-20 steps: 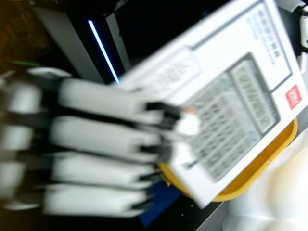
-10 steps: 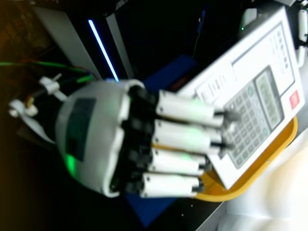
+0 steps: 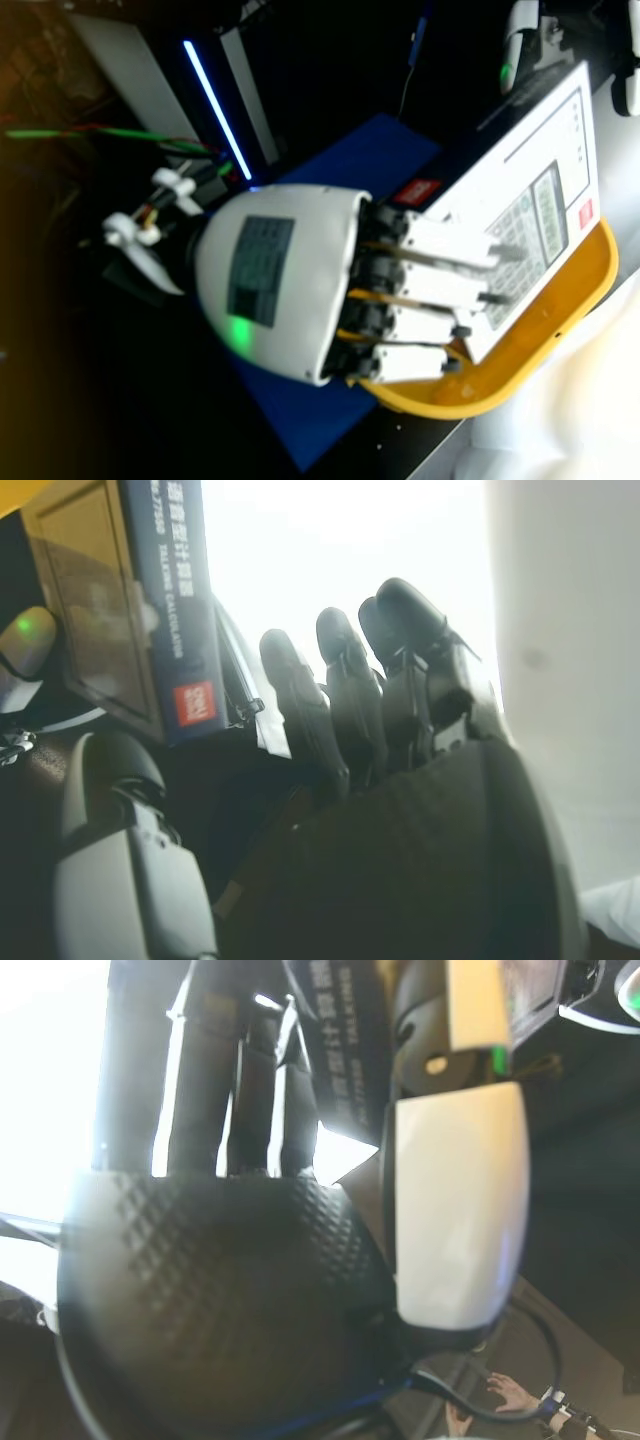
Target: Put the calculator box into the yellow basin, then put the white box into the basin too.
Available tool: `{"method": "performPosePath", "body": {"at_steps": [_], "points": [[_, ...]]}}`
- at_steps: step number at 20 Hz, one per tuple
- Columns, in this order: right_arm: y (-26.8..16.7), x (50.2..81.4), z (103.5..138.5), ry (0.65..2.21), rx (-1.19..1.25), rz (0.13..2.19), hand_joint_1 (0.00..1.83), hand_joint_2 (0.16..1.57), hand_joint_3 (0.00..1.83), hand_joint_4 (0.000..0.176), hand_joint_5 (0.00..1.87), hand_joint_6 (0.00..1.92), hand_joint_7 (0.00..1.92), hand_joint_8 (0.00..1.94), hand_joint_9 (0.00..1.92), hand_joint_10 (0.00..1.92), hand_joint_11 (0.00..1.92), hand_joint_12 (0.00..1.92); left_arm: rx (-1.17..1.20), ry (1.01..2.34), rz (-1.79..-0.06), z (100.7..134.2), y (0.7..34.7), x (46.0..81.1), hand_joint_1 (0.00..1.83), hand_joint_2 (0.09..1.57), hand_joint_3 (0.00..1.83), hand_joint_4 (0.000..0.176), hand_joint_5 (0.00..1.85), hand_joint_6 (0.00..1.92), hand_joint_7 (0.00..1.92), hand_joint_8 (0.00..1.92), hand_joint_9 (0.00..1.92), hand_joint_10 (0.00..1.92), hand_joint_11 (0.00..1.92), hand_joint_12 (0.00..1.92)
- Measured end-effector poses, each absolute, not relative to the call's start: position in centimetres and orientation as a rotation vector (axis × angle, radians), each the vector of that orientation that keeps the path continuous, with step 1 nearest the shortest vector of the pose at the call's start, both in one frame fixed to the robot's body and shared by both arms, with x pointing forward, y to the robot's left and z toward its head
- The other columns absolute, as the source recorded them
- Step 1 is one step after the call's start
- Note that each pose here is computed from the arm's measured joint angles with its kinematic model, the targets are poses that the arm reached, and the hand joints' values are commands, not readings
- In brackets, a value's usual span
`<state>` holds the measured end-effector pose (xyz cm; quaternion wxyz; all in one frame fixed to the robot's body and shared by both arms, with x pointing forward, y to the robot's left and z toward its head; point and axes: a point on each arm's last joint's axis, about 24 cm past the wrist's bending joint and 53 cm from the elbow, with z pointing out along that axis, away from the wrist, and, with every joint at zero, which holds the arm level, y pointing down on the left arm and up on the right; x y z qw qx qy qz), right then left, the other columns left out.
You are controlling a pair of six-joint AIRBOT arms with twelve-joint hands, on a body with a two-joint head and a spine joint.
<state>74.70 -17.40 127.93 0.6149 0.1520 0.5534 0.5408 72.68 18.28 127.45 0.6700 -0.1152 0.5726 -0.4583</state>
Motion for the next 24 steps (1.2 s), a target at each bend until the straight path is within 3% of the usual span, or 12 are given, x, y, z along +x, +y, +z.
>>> {"method": "performPosePath", "body": {"at_steps": [1, 2, 4, 6, 10, 12, 14, 16, 17, 18, 19, 24], "points": [[-17.4, 74.7, 128.0, 1.27, 0.349, 1.248, 0.86, 0.78, 0.0, 0.0, 0.17, 0.02, 0.03, 0.0, 0.01, 0.04, 0.0, 0.17, -0.261, 1.291, -1.032, 127.4, 18.3, 72.7, 0.64, 0.94, 0.0, 0.03, 0.72, 0.03, 0.52, 0.01, 0.18, 0.68, 0.0, 1.57], [-17.5, 74.6, 128.2, 1.263, 0.347, 1.248, 0.84, 0.76, 0.0, 0.0, 0.11, 0.0, 0.01, 0.0, 0.0, 0.01, 0.0, 0.03, -0.265, 1.292, -1.032, 127.4, 18.4, 72.7, 0.65, 0.94, 0.0, 0.031, 0.72, 0.03, 0.52, 0.01, 0.18, 0.68, 0.0, 1.57], [-17.5, 74.6, 128.2, 1.262, 0.348, 1.25, 0.8, 0.72, 0.0, 0.0, 0.07, 0.0, 0.0, 0.0, 0.0, 0.0, 0.0, 0.54, -0.267, 1.288, -1.028, 127.5, 18.7, 72.7, 0.66, 0.95, 0.0, 0.017, 0.72, 0.03, 0.52, 0.01, 0.19, 0.64, 0.0, 1.56], [-17.5, 74.6, 128.2, 1.263, 0.348, 1.249, 0.76, 0.76, 0.01, 0.0, 0.07, 0.02, 0.0, 0.0, 0.0, 0.0, 0.0, 0.03, -0.271, 1.282, -1.023, 127.5, 19.1, 72.6, 0.68, 0.95, 0.0, 0.015, 0.73, 0.03, 0.51, 0.0, 0.18, 0.61, 0.0, 1.51], [-18.9, 74.2, 129.3, 1.244, 0.35, 1.238, 0.76, 0.91, 0.03, 0.0, 0.1, 0.01, 0.0, 0.0, 0.0, 0.0, 0.0, 0.0, -0.274, 1.278, -1.027, 127.7, 19.3, 72.1, 0.69, 0.94, 0.0, 0.026, 0.74, 0.03, 0.5, 0.0, 0.16, 0.59, 0.0, 1.46], [-20.3, 73.8, 130.1, 1.228, 0.35, 1.22, 0.55, 0.92, 0.03, 0.0, 0.13, 0.02, 0.03, 0.01, 0.0, 0.0, 0.01, 0.01, -0.261, 1.278, -1.029, 127.9, 19.1, 71.8, 0.72, 0.97, 0.0, 0.0, 0.72, 0.02, 0.48, 0.0, 0.1, 0.65, 0.0, 1.45], [-21.8, 73.5, 131.1, 1.212, 0.354, 1.198, 0.21, 0.98, 0.0, 0.0, 0.1, 0.01, 0.02, 0.0, 0.01, 0.0, 0.0, 0.47, -0.255, 1.277, -1.021, 128.0, 19.4, 71.7, 0.69, 0.97, 0.0, 0.021, 0.71, 0.02, 0.53, 0.02, 0.17, 0.68, 0.0, 1.54], [-23.1, 73.0, 132.0, 1.191, 0.355, 1.186, 0.07, 1.14, 0.05, 0.05, 0.15, 0.03, 0.0, 0.0, 0.0, 0.0, 0.0, 0.02, -0.258, 1.28, -1.011, 128.0, 19.6, 71.8, 0.73, 0.98, 0.0, 0.0, 0.7, 0.01, 0.55, 0.02, 0.16, 0.81, 0.0, 1.61], [-23.7, 72.8, 132.6, 1.179, 0.354, 1.181, 0.12, 1.32, 0.05, 0.012, 0.16, 0.02, 0.0, 0.0, 0.0, 0.0, 0.0, 0.0, -0.26, 1.285, -1.01, 127.9, 19.6, 71.8, 0.73, 0.99, 0.0, 0.0, 0.69, 0.01, 0.53, 0.01, 0.15, 0.82, 0.0, 1.59], [-23.9, 72.6, 132.7, 1.178, 0.355, 1.178, 0.02, 1.37, 0.03, 0.072, 0.18, 0.01, 0.09, 0.01, 0.0, 0.0, 0.0, 0.0, -0.26, 1.289, -1.006, 127.8, 19.8, 71.8, 0.71, 0.96, 0.0, 0.0, 0.66, 0.0, 0.5, 0.0, 0.15, 0.77, 0.0, 1.56], [-23.9, 72.4, 132.8, 1.178, 0.354, 1.179, 0.0, 1.38, 0.03, 0.085, 0.18, 0.01, 0.11, 0.01, 0.0, 0.0, 0.0, 0.0, -0.262, 1.289, -1.004, 128.0, 20.0, 71.6, 0.71, 0.97, 0.0, 0.0, 0.66, 0.0, 0.48, 0.0, 0.15, 0.77, 0.0, 1.54], [-24.3, 68.8, 130.9, 1.222, 0.305, 1.164, 0.0, 1.38, 0.03, 0.089, 0.18, 0.01, 0.12, 0.01, 0.0, 0.0, 0.0, 0.0, -0.202, 1.264, -0.984, 129.6, 20.3, 69.9, 0.72, 0.98, 0.0, 0.0, 0.61, 0.0, 0.5, 0.01, 0.18, 0.71, 0.0, 1.44]]}}
